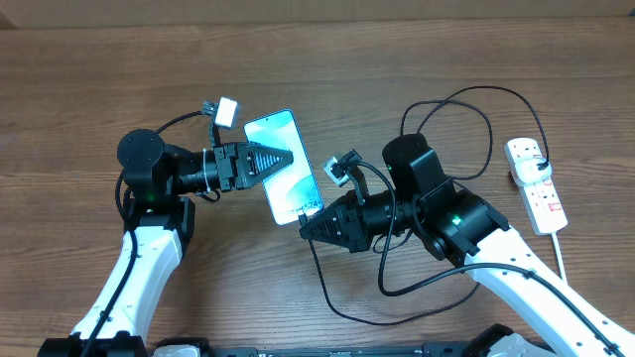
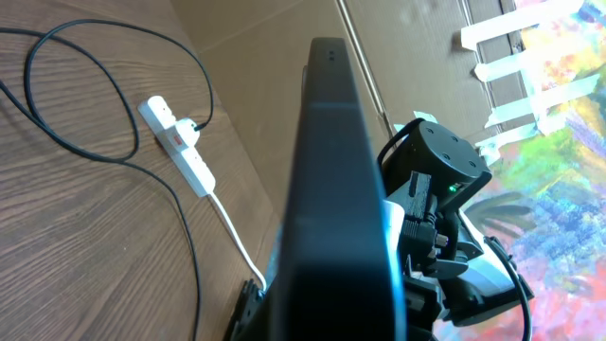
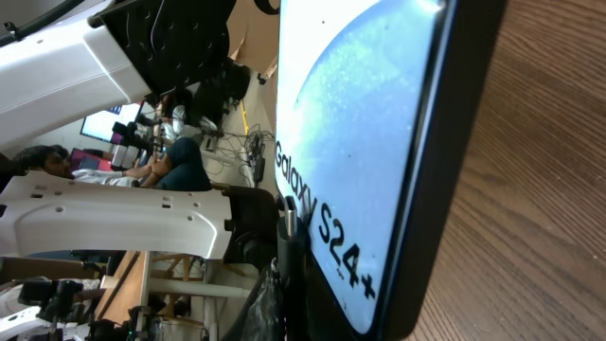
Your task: Plug charger to phone and switch on socket
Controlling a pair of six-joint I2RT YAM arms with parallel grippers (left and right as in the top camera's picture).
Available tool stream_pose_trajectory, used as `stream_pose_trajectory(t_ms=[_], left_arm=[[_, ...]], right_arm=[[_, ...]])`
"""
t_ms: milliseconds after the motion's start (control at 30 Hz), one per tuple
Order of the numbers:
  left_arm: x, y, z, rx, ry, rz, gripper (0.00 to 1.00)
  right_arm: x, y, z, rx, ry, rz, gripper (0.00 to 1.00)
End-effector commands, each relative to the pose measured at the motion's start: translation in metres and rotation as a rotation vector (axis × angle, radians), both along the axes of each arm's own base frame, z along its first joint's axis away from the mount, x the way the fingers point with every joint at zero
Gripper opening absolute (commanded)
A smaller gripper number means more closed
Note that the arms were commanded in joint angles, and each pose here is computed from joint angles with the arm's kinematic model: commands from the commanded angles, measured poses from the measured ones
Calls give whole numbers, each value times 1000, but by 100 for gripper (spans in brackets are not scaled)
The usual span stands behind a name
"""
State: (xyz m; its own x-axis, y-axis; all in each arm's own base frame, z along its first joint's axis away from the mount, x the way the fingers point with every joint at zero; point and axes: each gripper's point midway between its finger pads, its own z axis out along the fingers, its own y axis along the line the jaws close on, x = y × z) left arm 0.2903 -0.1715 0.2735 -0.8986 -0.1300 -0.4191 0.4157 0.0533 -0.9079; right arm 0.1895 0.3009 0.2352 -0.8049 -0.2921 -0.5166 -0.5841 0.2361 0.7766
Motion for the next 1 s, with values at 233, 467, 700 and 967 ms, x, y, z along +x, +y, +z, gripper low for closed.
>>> stream_pose_trajectory(t_ms=[233, 467, 700, 967], left_arm=[[21, 13, 18, -15, -98, 122, 4], [15, 12, 28, -33, -109, 97, 4], [11, 11, 29, -74, 128, 71, 4], [13, 10, 18, -67, 202, 64, 4]], right_arm=[[-17, -4, 14, 30, 57, 65, 4], [-4, -14, 15, 52, 51, 43, 4], [-17, -12, 18, 133, 87, 170, 4], [-25, -12, 25, 181, 120, 227, 4]])
